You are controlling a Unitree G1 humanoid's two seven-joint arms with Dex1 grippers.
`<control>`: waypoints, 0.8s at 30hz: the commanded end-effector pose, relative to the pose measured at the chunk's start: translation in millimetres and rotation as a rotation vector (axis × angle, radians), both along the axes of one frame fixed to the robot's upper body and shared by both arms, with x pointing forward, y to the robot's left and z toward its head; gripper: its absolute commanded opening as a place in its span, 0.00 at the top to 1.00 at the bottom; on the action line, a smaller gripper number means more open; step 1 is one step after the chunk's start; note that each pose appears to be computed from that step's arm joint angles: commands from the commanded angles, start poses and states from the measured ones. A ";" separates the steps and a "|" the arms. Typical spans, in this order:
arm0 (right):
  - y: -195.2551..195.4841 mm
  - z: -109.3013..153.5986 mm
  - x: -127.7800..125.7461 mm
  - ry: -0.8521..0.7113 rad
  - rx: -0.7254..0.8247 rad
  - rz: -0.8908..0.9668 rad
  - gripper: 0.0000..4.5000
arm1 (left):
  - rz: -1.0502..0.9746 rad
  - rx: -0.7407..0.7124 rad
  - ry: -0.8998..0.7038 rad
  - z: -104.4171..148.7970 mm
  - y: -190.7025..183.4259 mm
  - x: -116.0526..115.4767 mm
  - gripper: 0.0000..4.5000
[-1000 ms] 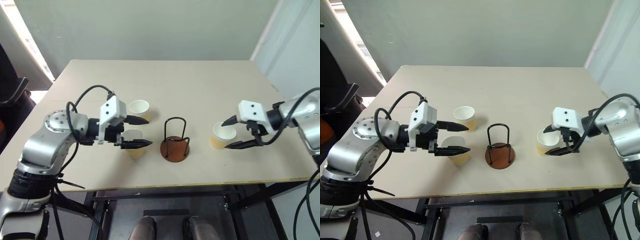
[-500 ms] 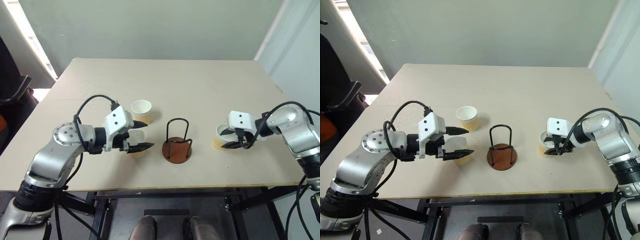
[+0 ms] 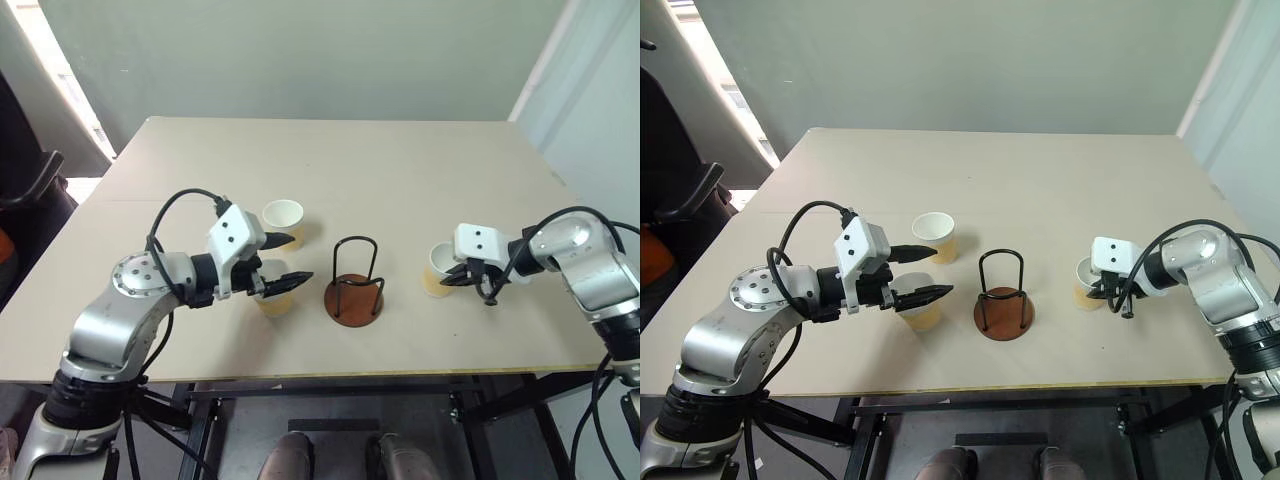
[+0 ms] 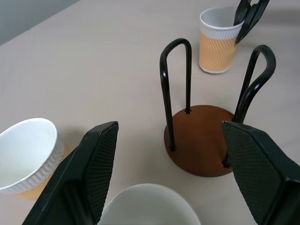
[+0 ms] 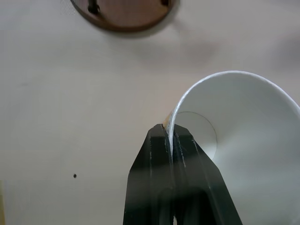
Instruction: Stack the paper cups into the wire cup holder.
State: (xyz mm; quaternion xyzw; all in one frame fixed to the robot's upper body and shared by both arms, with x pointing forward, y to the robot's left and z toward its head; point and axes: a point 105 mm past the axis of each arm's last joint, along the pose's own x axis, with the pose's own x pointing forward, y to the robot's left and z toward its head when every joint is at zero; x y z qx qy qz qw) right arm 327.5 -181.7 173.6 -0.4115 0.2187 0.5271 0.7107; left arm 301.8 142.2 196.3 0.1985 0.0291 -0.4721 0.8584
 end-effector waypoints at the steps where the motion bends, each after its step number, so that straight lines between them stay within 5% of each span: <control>1: 25.5 84.4 -8.3 -0.215 0.141 0.132 1.00 | 0.008 0.034 -0.040 10.2 11.3 -0.5 0.16; 7: 94.1 130.5 -35.3 -0.280 0.344 0.398 1.00 | 0.015 0.054 -0.035 7.7 14.1 2.3 0.16; 24: 112.1 75.5 -31.9 -0.192 0.184 0.458 1.00 | 0.023 0.056 -0.028 10.2 20.4 -8.8 0.16</control>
